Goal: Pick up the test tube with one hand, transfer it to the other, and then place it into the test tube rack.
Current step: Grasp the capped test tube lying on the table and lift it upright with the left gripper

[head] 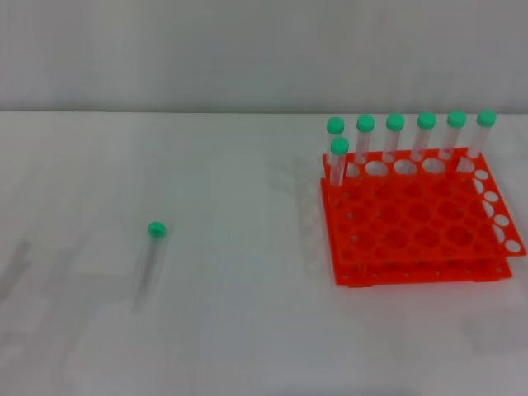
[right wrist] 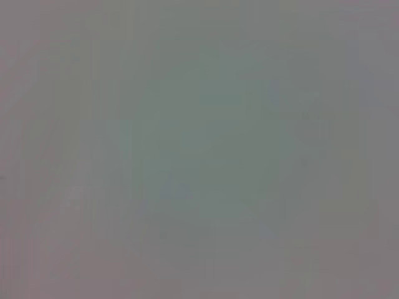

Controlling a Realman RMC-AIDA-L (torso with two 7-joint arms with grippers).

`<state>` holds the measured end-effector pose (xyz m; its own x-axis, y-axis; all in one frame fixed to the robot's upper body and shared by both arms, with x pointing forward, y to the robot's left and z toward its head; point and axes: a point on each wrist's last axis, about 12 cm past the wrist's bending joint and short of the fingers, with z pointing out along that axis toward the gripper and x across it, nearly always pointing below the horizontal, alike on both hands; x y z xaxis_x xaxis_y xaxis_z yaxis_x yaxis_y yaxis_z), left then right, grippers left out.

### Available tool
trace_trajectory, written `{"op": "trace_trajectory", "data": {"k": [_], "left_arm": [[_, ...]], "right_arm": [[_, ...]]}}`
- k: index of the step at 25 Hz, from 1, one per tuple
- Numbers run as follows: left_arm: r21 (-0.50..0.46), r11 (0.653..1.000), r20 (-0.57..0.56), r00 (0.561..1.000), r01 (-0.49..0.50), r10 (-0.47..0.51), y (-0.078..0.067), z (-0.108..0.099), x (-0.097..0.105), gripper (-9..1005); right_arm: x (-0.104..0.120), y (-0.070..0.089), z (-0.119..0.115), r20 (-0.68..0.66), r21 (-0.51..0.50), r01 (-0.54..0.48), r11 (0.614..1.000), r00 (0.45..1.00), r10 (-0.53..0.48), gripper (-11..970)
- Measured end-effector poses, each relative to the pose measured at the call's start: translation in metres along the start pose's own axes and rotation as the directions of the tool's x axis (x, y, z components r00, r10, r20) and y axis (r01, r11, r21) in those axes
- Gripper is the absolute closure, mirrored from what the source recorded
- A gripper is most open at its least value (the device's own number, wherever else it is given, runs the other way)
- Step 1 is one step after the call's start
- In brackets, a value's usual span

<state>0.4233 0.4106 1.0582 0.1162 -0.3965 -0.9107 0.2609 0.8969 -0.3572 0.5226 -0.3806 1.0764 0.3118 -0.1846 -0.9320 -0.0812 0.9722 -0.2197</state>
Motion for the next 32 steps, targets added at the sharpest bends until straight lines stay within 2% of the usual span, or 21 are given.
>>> {"op": "trace_trajectory", "data": {"k": [8,13,17,20,24,26,27,29,32], "left_arm": [[0.01,1.0,0.004,1.0,0.015,-0.015,0.0,0.005,-0.001,112],[0.034,0.998,-0.023,0.998,0.053,-0.052,0.003,0.015,-0.009,114],[0.07,0.99,-0.143,0.984,0.12,-0.11,0.007,0.037,-0.026,116],[0.089,0.977,-0.256,0.953,0.193,-0.165,0.007,0.057,-0.045,117],[0.074,0.953,-0.395,0.886,0.293,-0.241,0.002,0.086,-0.074,119],[0.031,0.939,-0.48,0.83,0.342,-0.286,-0.002,0.102,-0.083,120],[0.006,0.933,-0.523,0.797,0.359,-0.303,-0.005,0.111,-0.087,121],[-0.081,0.913,-0.612,0.703,0.4,-0.362,-0.011,0.13,-0.091,122],[-0.163,0.892,-0.685,0.601,0.423,-0.411,-0.015,0.149,-0.098,123]], "right_arm": [[0.0,-0.001,-0.002,0.003,0.002,0.0,1.0,1.0,0.0,118],[0.0,-0.001,-0.003,0.003,0.004,0.006,1.0,1.0,-0.006,118],[-0.003,-0.006,-0.004,0.01,0.009,0.027,1.0,1.0,-0.027,118],[-0.004,-0.009,-0.004,0.016,0.011,0.04,0.999,0.999,-0.04,118],[-0.007,-0.011,-0.003,0.027,0.013,0.055,0.998,0.998,-0.055,118],[-0.009,-0.014,-0.005,0.034,0.02,0.065,0.998,0.997,-0.066,118],[-0.01,-0.015,-0.006,0.037,0.03,0.069,0.997,0.997,-0.07,118],[-0.011,-0.019,-0.008,0.046,0.054,0.077,0.996,0.996,-0.08,118],[-0.013,-0.02,-0.009,0.058,0.064,0.082,0.995,0.995,-0.086,118]]}}
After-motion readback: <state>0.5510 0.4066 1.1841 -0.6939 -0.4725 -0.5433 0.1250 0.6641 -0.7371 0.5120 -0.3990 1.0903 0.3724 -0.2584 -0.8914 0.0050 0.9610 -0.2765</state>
